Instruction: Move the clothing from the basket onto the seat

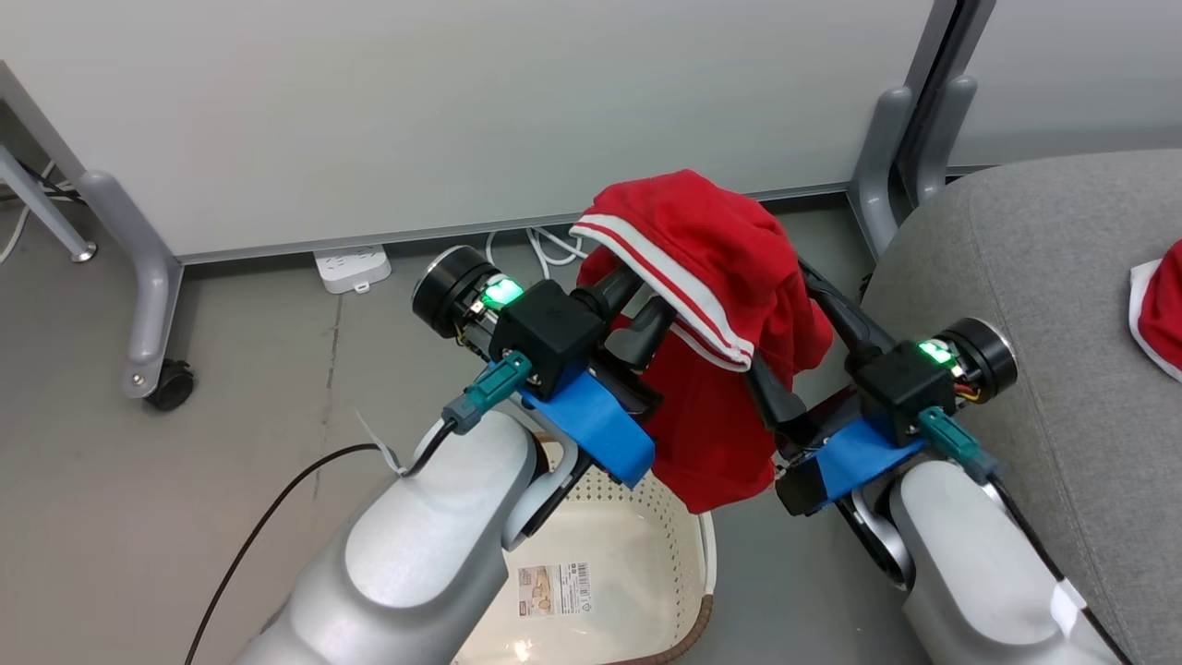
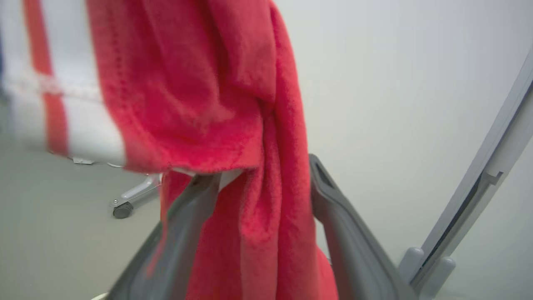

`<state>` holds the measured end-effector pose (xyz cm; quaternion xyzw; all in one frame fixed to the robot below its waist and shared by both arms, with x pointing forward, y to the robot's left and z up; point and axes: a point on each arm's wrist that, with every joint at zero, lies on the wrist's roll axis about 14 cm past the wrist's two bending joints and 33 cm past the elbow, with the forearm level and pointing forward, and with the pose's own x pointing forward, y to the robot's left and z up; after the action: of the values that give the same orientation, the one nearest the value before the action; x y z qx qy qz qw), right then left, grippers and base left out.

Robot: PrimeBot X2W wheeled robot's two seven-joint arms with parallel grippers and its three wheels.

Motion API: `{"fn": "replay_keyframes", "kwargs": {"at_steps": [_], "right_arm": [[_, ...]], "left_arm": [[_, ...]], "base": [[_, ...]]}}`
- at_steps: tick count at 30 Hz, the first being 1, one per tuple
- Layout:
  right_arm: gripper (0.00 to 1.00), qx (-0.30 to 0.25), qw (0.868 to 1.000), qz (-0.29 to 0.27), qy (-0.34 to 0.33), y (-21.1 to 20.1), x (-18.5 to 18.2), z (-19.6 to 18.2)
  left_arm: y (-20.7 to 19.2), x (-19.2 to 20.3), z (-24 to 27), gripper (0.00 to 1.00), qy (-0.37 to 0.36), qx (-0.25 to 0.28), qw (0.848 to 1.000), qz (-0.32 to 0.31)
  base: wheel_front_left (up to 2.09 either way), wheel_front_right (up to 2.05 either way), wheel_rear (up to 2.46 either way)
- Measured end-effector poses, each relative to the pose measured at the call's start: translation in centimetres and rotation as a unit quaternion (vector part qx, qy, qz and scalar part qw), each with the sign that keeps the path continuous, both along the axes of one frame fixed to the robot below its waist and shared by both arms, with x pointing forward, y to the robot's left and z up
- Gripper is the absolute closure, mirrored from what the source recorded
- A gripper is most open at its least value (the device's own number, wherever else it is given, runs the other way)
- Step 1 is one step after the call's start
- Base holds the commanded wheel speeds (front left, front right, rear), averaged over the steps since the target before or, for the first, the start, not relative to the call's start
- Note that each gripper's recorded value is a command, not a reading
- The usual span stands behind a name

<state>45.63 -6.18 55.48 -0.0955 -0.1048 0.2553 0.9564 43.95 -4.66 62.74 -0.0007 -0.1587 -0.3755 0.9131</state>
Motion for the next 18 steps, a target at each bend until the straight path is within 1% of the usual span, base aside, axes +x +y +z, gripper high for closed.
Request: {"fn": "replay_keyframes", "kwargs": {"at_steps": [3, 6, 7, 8, 11, 18], "right_arm": [[0.00, -0.019, 1.000, 0.002, 0.022, 0.0, 0.5, -1.7], [0.00, -0.026, 0.999, 0.001, 0.035, 0.0, 0.9, -2.6], [0.63, -0.026, 0.999, 0.000, 0.039, 0.0, 1.0, -2.8], [1.00, -0.024, 0.999, 0.000, 0.043, 0.1, 1.0, -2.9], [1.00, -0.021, 0.998, 0.003, 0.053, 0.3, 1.0, -3.4], [1.00, -0.016, 0.998, 0.004, 0.053, 0.4, 1.3, -3.3]], "left_arm": [[0.1, 0.1, -0.2, 1.00, 0.002, -0.001, 1.000, 0.001], [0.2, 0.2, -0.3, 1.00, 0.004, -0.002, 1.000, 0.002], [0.2, 0.2, -0.3, 1.00, 0.004, -0.002, 1.000, 0.002], [0.2, 0.2, -0.3, 1.00, 0.004, -0.002, 1.000, 0.002], [0.1, 0.2, -0.5, 1.00, 0.006, -0.002, 1.000, 0.001], [-0.1, 0.4, -0.8, 1.00, 0.009, -0.002, 1.000, -0.002]], "base": [[0.00, 0.00, 0.00], [0.00, 0.00, 0.00], [0.00, 0.00, 0.00], [0.00, 0.00, 0.00], [0.00, 0.00, 0.00], [0.00, 0.00, 0.00]]}}
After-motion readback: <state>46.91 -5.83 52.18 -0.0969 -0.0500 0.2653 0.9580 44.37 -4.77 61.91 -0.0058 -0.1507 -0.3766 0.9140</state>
